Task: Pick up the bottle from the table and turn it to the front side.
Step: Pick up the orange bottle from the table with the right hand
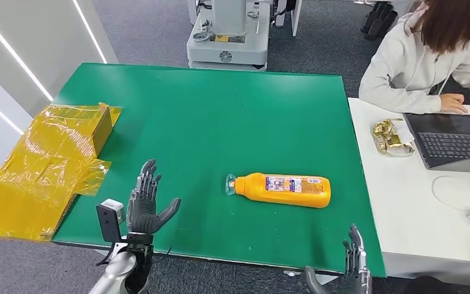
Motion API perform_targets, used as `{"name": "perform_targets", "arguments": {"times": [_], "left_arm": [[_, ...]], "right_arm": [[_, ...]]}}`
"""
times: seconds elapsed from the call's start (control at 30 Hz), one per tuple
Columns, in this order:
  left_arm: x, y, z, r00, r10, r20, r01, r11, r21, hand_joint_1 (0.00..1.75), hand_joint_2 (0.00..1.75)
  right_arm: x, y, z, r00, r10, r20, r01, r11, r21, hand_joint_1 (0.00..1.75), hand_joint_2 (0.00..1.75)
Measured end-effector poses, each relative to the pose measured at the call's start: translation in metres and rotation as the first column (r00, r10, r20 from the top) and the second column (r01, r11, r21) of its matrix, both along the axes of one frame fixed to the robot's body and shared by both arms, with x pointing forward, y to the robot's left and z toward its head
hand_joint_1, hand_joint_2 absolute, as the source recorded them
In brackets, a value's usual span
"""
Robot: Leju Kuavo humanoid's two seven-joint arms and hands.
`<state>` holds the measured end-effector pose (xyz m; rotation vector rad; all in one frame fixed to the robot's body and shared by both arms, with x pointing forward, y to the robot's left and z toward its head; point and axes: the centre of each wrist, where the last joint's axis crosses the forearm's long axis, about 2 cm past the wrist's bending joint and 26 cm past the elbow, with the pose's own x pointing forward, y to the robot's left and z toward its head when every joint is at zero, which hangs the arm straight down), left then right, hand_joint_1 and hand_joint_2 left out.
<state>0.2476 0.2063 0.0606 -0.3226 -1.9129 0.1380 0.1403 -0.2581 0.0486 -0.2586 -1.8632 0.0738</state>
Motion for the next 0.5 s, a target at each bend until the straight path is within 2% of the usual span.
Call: {"name": "perform_targets", "arguments": {"times": [0.23, 0.37, 0.5], "left_arm": [[0.006, -0.01, 0.005, 1.0, -0.022, 0.013, 0.022, 1.0, 0.005, 0.0, 1.75], [0.009, -0.016, 0.008, 0.999, -0.047, 0.016, 0.047, 0.999, 0.008, 0.0, 1.75], [0.012, -0.02, 0.01, 0.998, -0.061, 0.017, 0.061, 0.998, 0.002, 0.0, 1.75]], "right_arm": [[0.036, -0.002, 0.022, 0.995, 0.028, 0.099, -0.012, 0.987, -0.159, 0.0, 1.75], [0.079, -0.019, 0.041, 0.989, 0.079, 0.123, -0.037, 0.95, -0.311, 0.0, 1.75], [0.12, -0.043, 0.055, 0.989, 0.074, 0.132, -0.016, 0.92, -0.392, 0.0, 1.75]]}}
